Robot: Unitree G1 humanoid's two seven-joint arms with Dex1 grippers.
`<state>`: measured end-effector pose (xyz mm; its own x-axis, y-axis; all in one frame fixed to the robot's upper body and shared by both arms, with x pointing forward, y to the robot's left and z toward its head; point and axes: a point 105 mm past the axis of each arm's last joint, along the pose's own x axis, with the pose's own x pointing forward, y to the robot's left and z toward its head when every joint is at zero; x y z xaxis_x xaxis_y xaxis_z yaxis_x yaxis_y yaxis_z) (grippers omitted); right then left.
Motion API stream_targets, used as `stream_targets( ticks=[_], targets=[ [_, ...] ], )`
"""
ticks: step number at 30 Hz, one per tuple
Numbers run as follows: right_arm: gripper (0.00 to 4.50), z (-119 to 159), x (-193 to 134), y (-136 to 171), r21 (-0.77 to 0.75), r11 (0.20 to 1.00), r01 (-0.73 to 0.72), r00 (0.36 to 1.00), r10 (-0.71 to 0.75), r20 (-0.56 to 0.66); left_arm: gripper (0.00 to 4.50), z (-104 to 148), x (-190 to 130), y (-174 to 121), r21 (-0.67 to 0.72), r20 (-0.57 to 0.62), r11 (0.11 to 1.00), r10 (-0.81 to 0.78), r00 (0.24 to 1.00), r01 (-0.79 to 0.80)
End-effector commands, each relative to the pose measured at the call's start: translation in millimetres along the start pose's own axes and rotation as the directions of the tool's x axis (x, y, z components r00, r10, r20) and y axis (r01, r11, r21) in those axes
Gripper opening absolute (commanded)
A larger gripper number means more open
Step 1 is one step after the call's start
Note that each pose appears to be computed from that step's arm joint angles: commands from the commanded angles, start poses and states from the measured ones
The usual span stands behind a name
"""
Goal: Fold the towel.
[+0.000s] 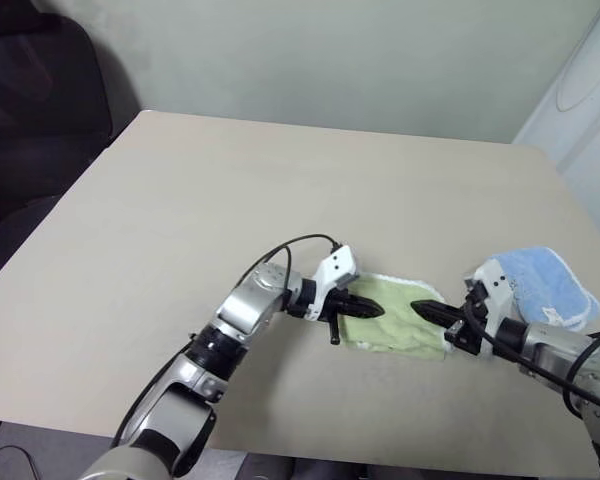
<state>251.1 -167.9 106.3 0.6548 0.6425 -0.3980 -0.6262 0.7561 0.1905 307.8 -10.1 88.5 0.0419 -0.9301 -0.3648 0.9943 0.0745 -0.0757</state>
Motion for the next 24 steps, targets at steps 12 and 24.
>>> stream_targets(
  ticks=[12,24],
  targets=[
    [0.0,-32,8,-9,0.003,0.999,0.035,0.998,-0.034,-0.052,0.02,1,0,5,-0.009,0.046,1.0,0.012,0.999,-0.011],
    [0.38,60,-37,-12,-0.068,0.995,0.071,0.966,-0.052,0.255,0.0,69,-93,7,-0.191,0.411,0.979,0.15,0.899,-0.076]
  ],
)
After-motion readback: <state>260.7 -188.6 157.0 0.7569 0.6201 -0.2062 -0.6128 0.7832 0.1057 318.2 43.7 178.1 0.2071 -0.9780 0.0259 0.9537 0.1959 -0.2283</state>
